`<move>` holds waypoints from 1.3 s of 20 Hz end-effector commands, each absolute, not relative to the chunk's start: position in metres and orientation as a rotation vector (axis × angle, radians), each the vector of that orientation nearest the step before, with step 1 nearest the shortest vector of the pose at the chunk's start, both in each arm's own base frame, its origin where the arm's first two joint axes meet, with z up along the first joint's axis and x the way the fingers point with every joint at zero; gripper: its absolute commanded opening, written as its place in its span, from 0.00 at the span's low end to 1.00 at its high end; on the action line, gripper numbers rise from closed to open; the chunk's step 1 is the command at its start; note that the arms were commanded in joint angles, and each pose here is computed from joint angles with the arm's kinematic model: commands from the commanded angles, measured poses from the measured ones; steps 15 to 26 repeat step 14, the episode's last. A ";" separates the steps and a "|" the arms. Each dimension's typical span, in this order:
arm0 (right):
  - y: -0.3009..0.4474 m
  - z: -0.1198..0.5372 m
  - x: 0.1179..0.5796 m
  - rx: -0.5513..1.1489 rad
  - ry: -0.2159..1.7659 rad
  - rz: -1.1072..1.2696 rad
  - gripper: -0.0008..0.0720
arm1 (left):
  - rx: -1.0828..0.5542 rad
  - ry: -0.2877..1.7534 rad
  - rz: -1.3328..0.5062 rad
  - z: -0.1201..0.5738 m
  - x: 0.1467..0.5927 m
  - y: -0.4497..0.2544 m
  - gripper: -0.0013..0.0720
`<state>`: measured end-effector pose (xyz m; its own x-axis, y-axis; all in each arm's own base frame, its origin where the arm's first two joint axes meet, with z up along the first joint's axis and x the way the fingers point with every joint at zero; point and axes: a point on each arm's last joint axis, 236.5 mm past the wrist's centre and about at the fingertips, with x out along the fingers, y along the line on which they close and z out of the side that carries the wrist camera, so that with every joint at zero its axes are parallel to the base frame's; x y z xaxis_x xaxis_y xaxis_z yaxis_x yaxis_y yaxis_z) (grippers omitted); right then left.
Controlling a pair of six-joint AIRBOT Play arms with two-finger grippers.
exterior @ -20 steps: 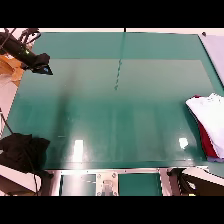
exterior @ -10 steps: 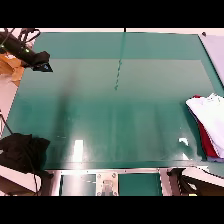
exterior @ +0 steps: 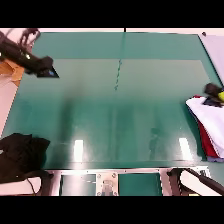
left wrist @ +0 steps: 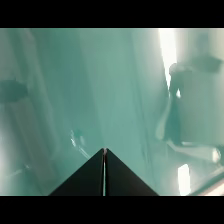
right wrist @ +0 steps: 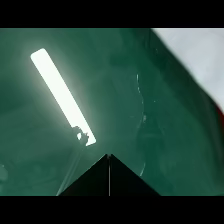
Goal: Fold the shirts.
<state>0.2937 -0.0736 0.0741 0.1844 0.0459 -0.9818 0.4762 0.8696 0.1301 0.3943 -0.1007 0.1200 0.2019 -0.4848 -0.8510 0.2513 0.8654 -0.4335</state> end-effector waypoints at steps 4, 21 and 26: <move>0.083 0.026 0.250 0.362 1.336 0.096 0.03 | -0.203 1.373 -0.569 0.055 0.279 -0.138 0.04; 0.104 0.022 0.233 0.307 1.373 0.170 0.03 | -0.223 1.449 -0.546 0.033 0.247 -0.134 0.04; 0.104 0.022 0.233 0.307 1.373 0.170 0.03 | -0.223 1.449 -0.546 0.033 0.247 -0.134 0.04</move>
